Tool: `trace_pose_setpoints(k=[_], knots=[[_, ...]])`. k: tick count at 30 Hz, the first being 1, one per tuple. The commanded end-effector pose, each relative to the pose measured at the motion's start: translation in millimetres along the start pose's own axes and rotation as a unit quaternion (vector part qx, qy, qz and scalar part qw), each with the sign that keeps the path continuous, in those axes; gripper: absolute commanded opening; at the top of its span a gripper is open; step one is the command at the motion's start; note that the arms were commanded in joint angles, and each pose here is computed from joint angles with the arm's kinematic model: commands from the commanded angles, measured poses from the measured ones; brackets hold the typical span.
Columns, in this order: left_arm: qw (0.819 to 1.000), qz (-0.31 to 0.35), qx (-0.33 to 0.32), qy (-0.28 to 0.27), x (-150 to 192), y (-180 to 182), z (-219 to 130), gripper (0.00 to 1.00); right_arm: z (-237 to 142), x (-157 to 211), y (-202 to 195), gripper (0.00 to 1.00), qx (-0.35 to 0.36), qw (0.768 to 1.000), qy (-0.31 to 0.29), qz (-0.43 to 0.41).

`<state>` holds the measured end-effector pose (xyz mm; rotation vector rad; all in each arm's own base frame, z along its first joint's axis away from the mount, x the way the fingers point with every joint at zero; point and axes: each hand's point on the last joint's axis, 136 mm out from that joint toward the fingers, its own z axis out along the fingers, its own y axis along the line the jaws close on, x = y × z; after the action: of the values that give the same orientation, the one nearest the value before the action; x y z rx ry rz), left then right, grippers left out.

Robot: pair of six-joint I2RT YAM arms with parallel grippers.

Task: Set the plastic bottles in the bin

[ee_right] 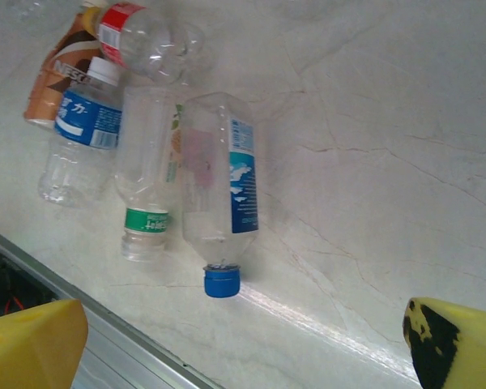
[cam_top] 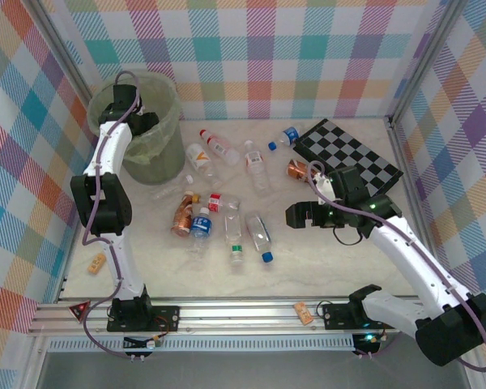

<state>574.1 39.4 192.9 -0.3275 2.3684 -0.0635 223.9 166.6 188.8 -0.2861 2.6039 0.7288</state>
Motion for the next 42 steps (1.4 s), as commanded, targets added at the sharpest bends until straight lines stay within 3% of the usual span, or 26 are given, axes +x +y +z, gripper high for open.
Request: trace_pose_setpoints(k=[1, 5, 10, 15, 29, 34, 42], knots=[[1.0, 0.013, 0.014, 0.002, 2.0, -8.3, -5.0, 0.65, 1.3, 5.4, -8.7, 1.0, 0.02, 1.0, 0.008, 0.011], [1.0, 0.016, 0.018, 0.0, -0.1, -10.1, -9.8, 0.78, 1.3, 6.2, -10.4, 0.99, 0.024, 1.0, 0.008, 0.013], [0.999, 0.015, 0.028, -0.011, -9.1, -14.7, -22.3, 0.83, 0.3, 6.2, -12.0, 0.99, 0.029, 0.999, 0.006, 0.012], [0.999, 0.017, 0.036, -0.034, -28.0, -19.7, -48.5, 0.87, 11.2, 11.9, -16.1, 0.97, 0.099, 0.994, 0.027, -0.035], [0.982, 0.034, 0.117, -0.146, -83.7, -55.6, -186.8, 0.97, 100.7, 33.4, 31.3, 0.87, 0.114, 0.986, 0.09, -0.083], [0.972, 0.054, 0.161, -0.159, -64.9, -91.5, -241.2, 0.97, 126.3, 41.5, 47.3, 0.85, 0.101, 0.984, 0.118, -0.088], [0.946, -0.014, 0.278, -0.169, -5.1, -126.9, -295.7, 0.94, 157.2, 46.4, 40.8, 0.84, 0.12, 0.978, 0.147, -0.09]])
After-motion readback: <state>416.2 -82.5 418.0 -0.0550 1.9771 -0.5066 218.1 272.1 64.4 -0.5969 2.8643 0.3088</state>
